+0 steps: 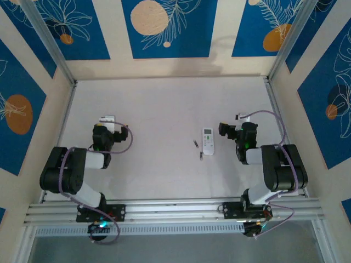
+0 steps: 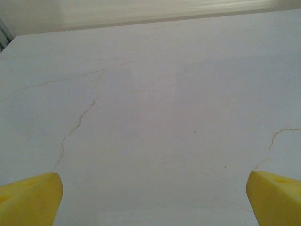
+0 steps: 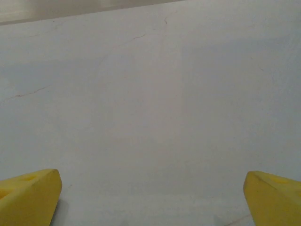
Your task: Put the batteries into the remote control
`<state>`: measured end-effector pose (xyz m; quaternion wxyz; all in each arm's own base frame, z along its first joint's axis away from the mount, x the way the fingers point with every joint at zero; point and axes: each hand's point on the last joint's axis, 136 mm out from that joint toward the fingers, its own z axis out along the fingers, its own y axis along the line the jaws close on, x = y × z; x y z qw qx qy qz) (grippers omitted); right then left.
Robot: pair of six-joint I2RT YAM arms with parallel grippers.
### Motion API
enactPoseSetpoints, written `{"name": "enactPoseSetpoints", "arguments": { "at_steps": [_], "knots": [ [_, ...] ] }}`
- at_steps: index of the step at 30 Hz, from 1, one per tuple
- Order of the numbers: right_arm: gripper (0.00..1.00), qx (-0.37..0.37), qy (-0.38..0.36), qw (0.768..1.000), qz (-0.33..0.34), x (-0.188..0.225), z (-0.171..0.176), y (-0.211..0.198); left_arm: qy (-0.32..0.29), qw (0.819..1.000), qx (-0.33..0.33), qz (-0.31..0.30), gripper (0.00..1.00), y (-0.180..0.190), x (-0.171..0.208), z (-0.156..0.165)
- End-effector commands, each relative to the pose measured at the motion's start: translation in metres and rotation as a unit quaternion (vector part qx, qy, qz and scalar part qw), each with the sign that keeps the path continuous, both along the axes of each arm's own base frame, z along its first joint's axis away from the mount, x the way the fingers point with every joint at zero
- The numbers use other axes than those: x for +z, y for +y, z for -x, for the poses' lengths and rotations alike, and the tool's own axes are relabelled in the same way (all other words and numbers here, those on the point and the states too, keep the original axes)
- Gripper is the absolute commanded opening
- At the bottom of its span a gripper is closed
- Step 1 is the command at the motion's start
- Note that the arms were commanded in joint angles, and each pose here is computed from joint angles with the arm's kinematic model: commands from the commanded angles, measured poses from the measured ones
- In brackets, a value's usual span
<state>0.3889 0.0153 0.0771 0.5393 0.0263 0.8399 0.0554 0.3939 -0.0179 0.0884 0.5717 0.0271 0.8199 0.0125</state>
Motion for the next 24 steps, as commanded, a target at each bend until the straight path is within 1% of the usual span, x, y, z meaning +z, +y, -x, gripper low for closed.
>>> {"name": "enactPoseSetpoints", "arguments": {
  "at_steps": [1, 8, 11, 17, 19, 21, 22, 24],
  "knots": [
    [0.99, 0.009, -0.027, 1.0, 0.006, 0.016, -0.008, 0.003, -0.011, 1.0, -0.004, -0.004, 1.0, 0.002, 0.003, -0.001],
    [0.99, 0.01, -0.026, 1.0, 0.005, 0.016, -0.008, 0.003, -0.011, 1.0, -0.004, -0.004, 1.0, 0.002, 0.003, -0.001],
    [0.99, 0.01, -0.026, 1.0, 0.004, 0.016, -0.008, 0.003, -0.006, 1.0, -0.023, -0.004, 1.0, -0.004, 0.002, -0.002],
    [0.99, 0.013, -0.03, 0.999, -0.002, 0.02, -0.006, 0.002, -0.007, 1.0, -0.024, -0.004, 1.0, -0.005, 0.003, -0.002],
    [0.99, -0.016, -0.036, 0.999, 0.001, 0.032, -0.003, -0.007, -0.006, 1.0, -0.024, -0.004, 1.0, -0.004, 0.002, -0.002],
    [0.99, -0.066, -0.032, 0.997, -0.003, 0.049, 0.004, -0.022, -0.011, 1.0, -0.021, -0.006, 1.0, -0.003, 0.005, -0.001],
    [0.99, -0.096, -0.032, 0.995, -0.014, 0.064, 0.011, -0.031, -0.022, 1.0, -0.021, -0.004, 1.0, -0.003, 0.01, 0.003],
    [0.99, -0.146, -0.009, 0.987, -0.066, 0.083, 0.026, -0.044, -0.056, 0.998, -0.01, -0.003, 1.0, 0.001, 0.028, 0.014]
  ]
}}
